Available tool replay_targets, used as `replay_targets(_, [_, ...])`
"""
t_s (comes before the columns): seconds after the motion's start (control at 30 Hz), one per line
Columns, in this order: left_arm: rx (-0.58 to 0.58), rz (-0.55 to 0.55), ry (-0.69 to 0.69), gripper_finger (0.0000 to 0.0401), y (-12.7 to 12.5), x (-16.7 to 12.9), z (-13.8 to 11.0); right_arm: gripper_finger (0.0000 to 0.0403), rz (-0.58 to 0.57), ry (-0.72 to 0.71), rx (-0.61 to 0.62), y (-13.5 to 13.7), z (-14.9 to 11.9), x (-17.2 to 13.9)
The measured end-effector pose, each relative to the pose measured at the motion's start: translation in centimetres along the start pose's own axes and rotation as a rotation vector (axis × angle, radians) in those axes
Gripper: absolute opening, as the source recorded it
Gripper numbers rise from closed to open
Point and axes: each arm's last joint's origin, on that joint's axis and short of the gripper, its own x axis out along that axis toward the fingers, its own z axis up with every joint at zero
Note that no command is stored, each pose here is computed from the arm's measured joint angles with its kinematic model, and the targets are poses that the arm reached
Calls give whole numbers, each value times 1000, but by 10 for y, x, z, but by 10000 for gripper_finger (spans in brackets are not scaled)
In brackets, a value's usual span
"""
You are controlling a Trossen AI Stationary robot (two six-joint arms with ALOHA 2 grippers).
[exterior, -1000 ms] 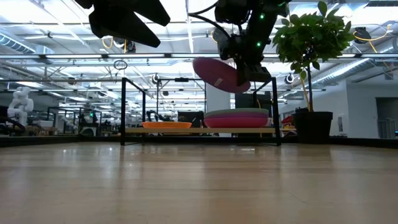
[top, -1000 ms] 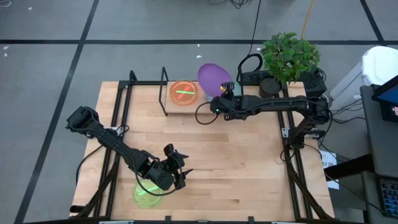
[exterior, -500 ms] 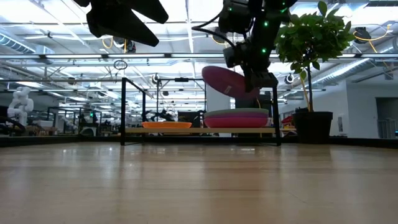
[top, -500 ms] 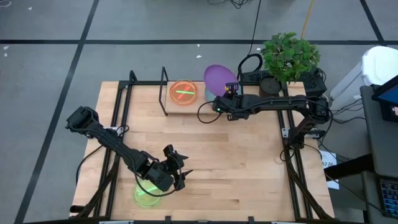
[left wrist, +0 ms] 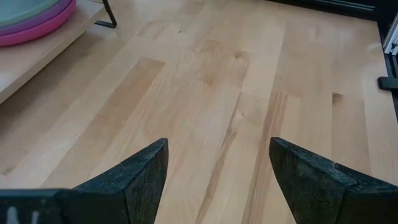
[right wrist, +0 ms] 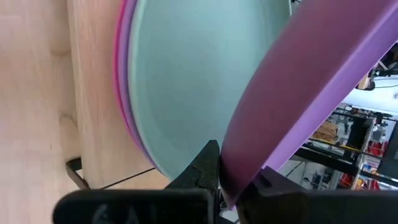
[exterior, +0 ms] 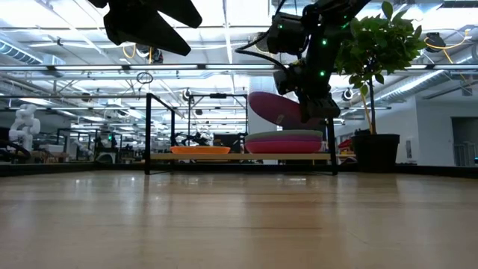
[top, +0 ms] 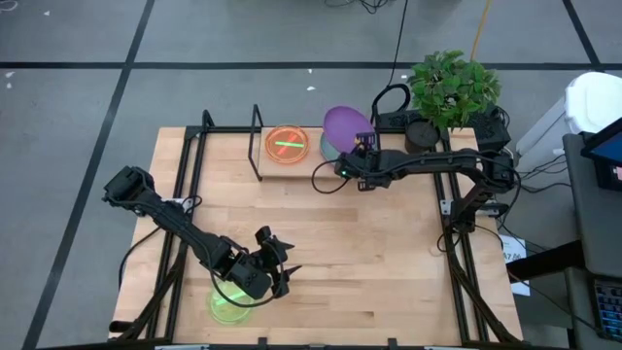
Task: Place and stack plates onto a shelf
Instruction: Stack the large violet plate on top of the blue plate
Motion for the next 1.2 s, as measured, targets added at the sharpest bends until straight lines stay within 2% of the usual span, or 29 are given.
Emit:
replay_targets(0.23, [-1, 0, 0, 282, 0, 0, 0, 10, 71, -41, 5, 7, -1, 5])
replay_targets(1.2, [8, 1, 0, 282, 0, 0, 0, 29, 72, -23, -50, 8, -3, 5])
